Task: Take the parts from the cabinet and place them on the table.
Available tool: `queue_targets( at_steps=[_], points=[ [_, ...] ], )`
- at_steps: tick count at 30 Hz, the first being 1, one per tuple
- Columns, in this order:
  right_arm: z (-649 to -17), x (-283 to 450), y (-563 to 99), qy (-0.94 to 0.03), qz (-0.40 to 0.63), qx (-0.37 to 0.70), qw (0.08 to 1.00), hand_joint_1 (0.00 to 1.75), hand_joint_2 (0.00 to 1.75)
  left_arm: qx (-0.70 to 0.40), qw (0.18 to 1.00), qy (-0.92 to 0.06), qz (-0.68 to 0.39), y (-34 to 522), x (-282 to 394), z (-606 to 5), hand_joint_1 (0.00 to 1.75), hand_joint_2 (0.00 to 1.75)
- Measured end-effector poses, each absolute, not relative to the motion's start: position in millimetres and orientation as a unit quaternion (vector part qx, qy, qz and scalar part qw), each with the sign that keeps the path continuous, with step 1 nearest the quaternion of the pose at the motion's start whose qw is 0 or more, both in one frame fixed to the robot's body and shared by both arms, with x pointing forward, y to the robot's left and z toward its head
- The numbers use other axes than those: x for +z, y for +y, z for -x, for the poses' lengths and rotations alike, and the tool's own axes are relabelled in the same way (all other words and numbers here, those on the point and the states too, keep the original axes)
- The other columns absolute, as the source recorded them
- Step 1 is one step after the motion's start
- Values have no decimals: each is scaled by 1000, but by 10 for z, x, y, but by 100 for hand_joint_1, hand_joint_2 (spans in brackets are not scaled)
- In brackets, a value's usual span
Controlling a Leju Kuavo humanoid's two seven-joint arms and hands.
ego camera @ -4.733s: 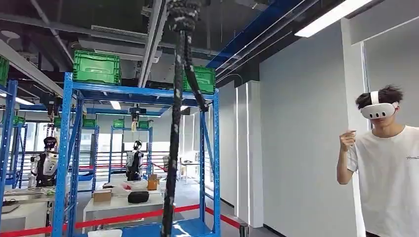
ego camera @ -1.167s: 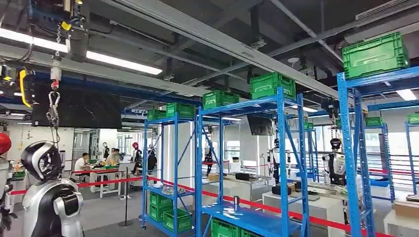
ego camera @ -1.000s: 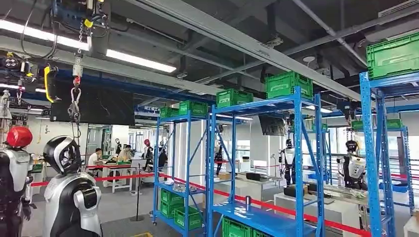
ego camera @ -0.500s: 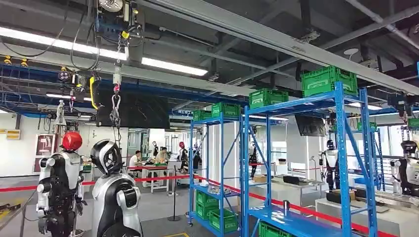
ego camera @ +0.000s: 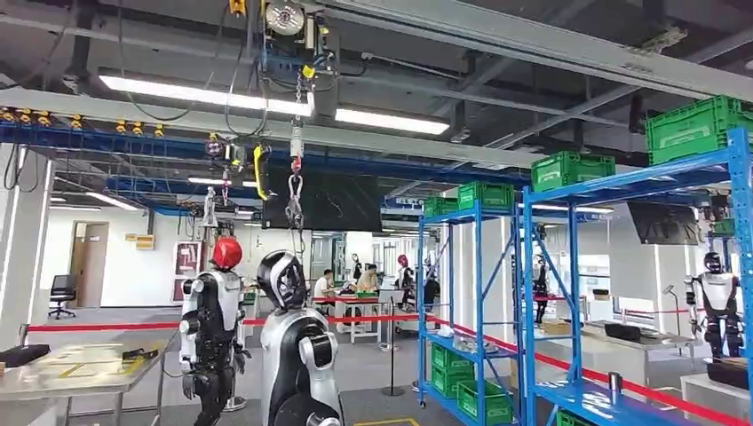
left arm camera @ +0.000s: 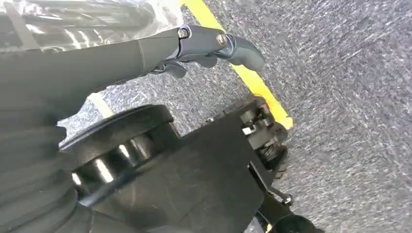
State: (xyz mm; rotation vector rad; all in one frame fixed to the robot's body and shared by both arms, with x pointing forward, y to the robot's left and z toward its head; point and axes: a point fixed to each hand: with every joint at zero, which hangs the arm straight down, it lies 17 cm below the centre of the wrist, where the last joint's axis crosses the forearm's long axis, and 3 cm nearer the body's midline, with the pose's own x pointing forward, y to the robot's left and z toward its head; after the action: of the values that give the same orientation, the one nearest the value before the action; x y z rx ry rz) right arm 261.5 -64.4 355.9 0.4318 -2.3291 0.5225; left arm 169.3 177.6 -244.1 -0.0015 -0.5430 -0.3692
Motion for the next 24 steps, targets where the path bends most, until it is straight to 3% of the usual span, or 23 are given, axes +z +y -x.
queue_targets(
  at_steps=[24],
  points=[
    [-2665,3579,-701,-898,-174,192,357,175,175,-178,948,-263,-10,1858,-2468,-1645,0,175]
  ],
)
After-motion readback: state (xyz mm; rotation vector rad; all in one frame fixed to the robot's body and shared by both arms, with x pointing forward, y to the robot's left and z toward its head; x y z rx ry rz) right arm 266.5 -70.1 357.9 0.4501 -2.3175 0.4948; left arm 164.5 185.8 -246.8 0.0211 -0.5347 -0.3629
